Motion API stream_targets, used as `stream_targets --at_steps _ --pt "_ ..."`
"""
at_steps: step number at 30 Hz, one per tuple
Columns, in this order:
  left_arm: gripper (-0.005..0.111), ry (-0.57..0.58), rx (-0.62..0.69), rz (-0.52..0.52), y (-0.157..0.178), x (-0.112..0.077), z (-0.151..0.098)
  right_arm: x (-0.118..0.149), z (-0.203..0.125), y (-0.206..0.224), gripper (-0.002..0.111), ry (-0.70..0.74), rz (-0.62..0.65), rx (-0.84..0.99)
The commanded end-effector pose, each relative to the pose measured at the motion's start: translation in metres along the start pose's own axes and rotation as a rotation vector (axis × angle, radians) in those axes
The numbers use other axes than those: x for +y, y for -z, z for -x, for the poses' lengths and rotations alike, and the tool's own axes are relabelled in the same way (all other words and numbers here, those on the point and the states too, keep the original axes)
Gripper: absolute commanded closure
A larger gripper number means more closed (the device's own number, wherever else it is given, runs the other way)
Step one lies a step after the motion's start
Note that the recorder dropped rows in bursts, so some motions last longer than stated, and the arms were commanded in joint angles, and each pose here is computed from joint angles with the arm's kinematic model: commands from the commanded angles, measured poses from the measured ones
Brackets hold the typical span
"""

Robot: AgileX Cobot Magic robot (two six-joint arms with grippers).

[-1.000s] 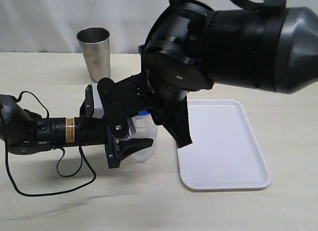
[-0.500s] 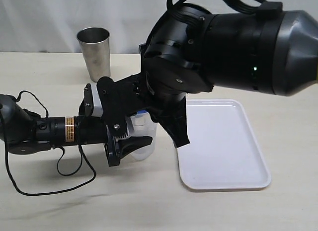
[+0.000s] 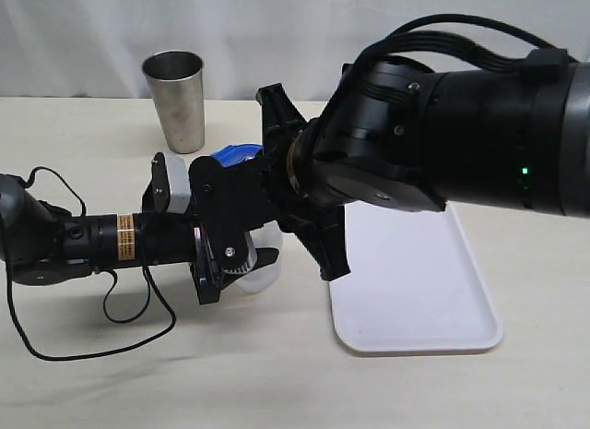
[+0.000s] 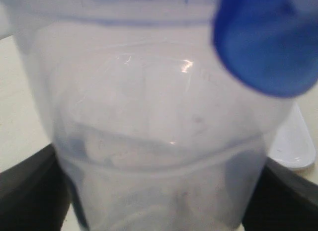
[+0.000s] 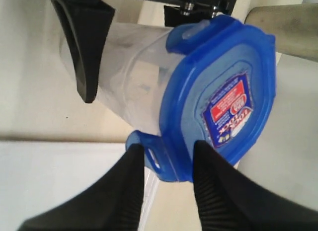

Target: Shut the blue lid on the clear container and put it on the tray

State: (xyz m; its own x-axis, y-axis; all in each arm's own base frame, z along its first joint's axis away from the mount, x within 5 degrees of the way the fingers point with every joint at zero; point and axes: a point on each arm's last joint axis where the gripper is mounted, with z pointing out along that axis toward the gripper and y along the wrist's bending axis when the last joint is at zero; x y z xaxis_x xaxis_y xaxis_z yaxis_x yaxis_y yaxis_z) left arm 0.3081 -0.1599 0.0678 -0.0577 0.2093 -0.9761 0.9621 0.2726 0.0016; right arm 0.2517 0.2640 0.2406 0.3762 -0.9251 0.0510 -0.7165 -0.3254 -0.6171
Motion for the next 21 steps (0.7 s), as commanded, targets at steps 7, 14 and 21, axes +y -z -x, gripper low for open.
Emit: stream_targets --at_steps 7,14,21 --pt "0.107 -0.04 0.008 -0.065 -0.0023 -0.0071 0.0012 0.0154 0.0088 -0.0208 0.079 -0.125 0.065 -0.048" --pt "0.107 -0.04 0.008 -0.065 -0.0023 -0.0071 0.0012 0.015 0.0093 -0.0208 0.08 -0.17 0.062 -0.051" --pt "0.107 -0.039 0.008 -0.063 -0.0023 -0.0069 0.0012 0.0148 0.0094 -0.0208 0.084 -0.222 0.062 -0.052"
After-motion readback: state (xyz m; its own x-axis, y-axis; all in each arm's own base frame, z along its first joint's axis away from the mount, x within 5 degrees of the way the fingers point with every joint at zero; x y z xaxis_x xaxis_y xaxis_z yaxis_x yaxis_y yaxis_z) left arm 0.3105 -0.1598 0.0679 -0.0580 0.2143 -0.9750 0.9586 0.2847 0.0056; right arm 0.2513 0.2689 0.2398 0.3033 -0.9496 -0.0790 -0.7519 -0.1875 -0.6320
